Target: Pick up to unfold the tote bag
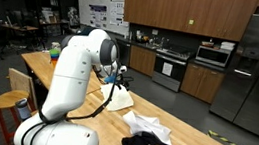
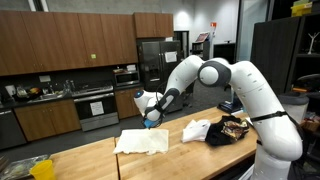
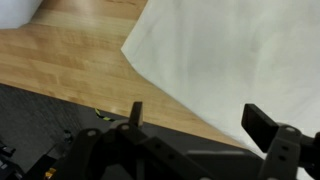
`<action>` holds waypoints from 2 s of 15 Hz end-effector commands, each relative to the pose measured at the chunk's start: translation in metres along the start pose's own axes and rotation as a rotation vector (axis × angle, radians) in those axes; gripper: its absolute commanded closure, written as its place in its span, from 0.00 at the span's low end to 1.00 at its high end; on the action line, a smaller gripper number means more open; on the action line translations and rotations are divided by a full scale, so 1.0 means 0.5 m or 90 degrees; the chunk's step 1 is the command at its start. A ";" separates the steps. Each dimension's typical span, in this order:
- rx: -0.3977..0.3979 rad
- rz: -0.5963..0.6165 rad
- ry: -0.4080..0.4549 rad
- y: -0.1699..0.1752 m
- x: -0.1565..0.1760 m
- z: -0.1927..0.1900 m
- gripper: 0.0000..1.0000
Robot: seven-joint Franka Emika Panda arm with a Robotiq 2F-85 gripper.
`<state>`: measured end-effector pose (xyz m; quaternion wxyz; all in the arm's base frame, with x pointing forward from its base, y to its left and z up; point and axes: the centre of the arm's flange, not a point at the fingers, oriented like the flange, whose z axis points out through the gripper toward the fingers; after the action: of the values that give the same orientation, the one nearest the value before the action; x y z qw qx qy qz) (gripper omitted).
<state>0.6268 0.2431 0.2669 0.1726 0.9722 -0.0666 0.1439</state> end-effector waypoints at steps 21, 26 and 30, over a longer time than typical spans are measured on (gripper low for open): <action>0.157 0.083 -0.023 -0.055 0.086 0.061 0.00; 0.224 0.100 -0.069 -0.015 0.170 0.110 0.00; 0.258 0.013 -0.029 -0.026 0.220 0.101 0.00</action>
<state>0.7199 0.2147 0.2462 -0.0140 0.9864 -0.1026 0.1279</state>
